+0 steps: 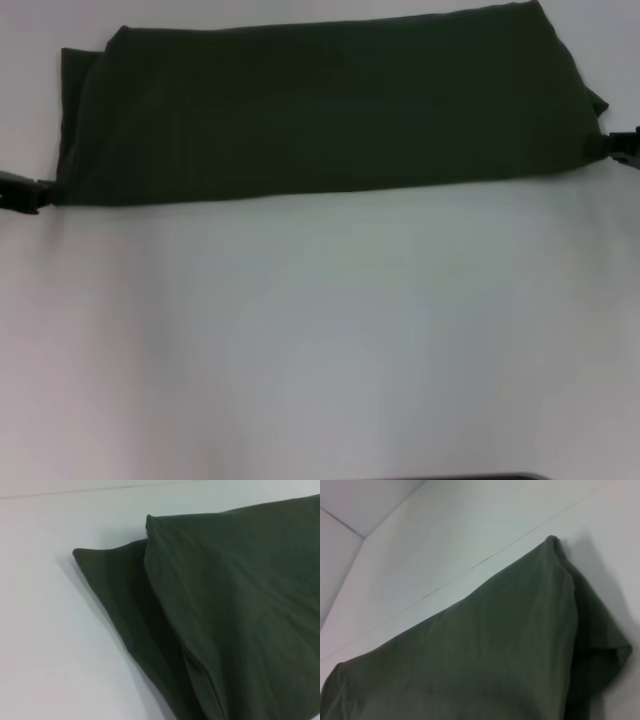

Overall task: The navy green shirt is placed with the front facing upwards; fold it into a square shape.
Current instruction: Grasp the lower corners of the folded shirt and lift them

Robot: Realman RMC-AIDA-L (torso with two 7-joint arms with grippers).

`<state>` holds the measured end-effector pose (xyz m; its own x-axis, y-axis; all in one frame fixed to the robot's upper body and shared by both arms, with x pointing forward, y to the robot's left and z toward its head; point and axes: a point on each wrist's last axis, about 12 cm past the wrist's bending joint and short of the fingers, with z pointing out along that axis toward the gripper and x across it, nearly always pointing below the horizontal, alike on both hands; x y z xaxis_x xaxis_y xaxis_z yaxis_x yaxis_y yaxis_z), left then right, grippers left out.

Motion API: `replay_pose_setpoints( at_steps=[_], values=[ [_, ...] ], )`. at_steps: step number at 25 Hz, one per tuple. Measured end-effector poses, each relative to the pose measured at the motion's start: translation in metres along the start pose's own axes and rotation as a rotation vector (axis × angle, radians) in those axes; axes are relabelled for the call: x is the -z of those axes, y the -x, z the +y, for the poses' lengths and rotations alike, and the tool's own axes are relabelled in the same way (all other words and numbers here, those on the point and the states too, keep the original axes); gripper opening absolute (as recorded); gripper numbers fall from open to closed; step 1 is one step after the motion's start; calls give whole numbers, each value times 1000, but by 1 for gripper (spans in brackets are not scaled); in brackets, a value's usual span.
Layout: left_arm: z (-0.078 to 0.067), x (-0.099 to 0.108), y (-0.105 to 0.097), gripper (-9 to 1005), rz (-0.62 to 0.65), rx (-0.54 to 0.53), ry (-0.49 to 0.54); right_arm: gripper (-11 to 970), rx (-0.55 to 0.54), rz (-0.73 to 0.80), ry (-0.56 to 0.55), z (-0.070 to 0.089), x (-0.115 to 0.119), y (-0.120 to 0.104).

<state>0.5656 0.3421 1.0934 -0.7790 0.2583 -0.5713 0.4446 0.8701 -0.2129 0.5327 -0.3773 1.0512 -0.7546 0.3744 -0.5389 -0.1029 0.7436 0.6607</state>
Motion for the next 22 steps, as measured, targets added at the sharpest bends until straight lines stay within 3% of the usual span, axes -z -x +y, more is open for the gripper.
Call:
replay_pose_setpoints(
  at_steps=[17,22],
  values=[
    [-18,35,-48,0,-3,20,-240,12,-4,110,143,-6,46,-55],
    [-20,42,-62,0,-4,46,-261,12,-13,131,174,-7,57,-67]
  ],
)
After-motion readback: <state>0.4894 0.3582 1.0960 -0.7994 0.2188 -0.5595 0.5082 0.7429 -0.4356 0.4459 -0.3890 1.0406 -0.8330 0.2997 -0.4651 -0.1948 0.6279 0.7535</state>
